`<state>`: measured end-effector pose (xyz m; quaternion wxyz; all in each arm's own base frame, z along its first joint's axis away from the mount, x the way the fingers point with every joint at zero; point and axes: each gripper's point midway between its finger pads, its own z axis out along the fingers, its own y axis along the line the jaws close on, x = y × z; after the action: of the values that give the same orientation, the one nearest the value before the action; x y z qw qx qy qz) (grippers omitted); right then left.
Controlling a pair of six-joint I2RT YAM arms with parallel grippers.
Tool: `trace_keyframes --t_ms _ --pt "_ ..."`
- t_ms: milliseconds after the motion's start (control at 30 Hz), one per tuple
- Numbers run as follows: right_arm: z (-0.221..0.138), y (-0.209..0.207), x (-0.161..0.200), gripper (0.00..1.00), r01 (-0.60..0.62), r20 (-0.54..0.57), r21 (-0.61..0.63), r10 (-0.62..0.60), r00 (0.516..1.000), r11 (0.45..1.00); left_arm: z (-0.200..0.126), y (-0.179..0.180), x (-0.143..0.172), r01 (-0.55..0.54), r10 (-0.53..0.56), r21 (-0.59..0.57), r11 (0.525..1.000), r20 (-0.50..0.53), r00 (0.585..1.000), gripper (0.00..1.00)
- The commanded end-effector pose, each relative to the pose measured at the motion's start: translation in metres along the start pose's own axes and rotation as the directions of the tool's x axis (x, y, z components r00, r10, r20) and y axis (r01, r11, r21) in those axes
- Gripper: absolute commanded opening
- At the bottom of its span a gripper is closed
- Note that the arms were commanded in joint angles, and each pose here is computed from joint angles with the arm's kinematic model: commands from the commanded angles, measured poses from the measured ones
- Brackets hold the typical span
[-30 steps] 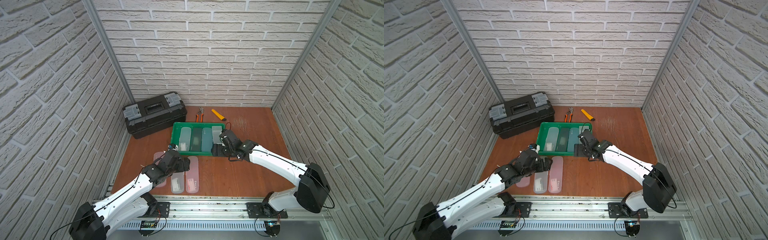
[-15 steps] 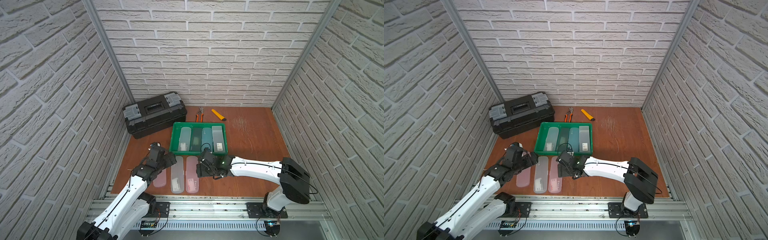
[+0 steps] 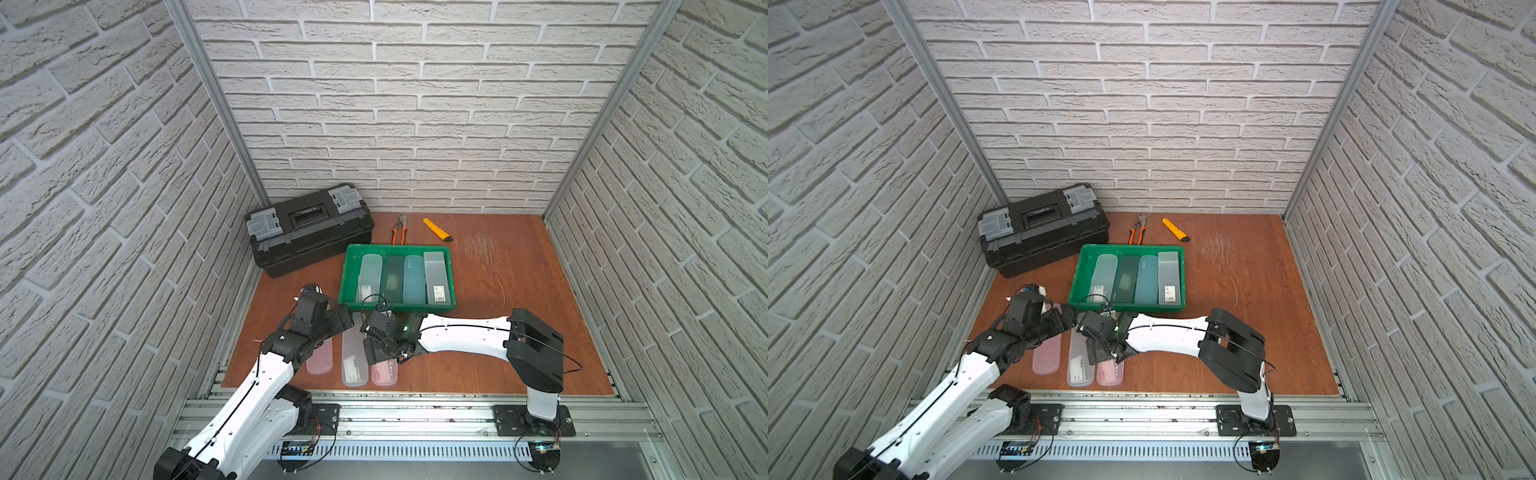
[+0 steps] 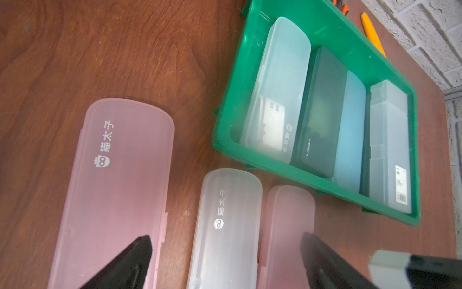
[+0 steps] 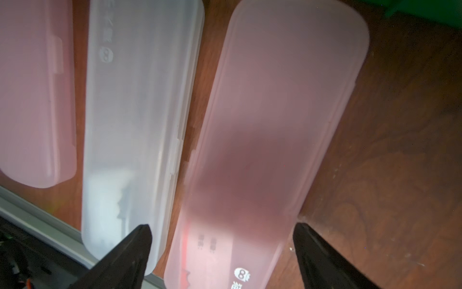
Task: Put the pencil case into the storage box
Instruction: Pick up the pencil case from the center of the board.
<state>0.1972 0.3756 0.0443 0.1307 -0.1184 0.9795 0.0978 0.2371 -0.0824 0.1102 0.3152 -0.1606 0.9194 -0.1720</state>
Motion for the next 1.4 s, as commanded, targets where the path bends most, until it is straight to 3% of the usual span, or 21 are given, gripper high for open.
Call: trace_keyframes --t_ms 0,167,433,700,833,1033,1367 --pt "0.003 -0.012 0.005 0.93 0.033 -0.016 0.079 -0.032 0.999 0.996 -0.003 -0.007 -0.01 -0.005 0.005 0.029 1.0 0.031 1.0 0.98" --pt "0.017 -0.018 0.013 0.93 0.055 -0.054 0.121 -0.049 0.997 0.991 -0.001 -0.021 -0.012 -0.006 0.002 0.1 0.995 0.04 0.999 0.99" --pt "0.021 -0.047 0.024 0.94 0.053 -0.08 0.201 -0.037 0.996 0.978 0.0 -0.027 -0.013 -0.012 0.008 0.116 0.993 0.039 0.999 0.98" --pt "-0.01 -0.095 0.029 0.95 0.013 -0.031 0.246 -0.005 1.0 0.969 0.003 -0.039 -0.011 -0.059 0.055 0.109 0.992 0.039 0.998 0.98" --pt "-0.022 -0.103 0.03 0.97 0.04 0.005 0.212 -0.042 0.999 0.976 0.005 -0.046 -0.011 -0.081 0.078 0.104 0.991 0.037 0.996 0.99" --pt "-0.014 -0.081 0.045 1.0 0.102 -0.025 0.048 -0.101 0.995 0.994 0.007 -0.052 -0.011 -0.103 0.1 0.092 0.99 0.036 0.994 0.98" --pt "-0.002 -0.09 0.059 1.0 0.215 -0.07 0.092 -0.209 0.975 0.972 -0.003 -0.044 -0.005 -0.113 0.111 0.064 0.991 0.04 0.993 0.98"
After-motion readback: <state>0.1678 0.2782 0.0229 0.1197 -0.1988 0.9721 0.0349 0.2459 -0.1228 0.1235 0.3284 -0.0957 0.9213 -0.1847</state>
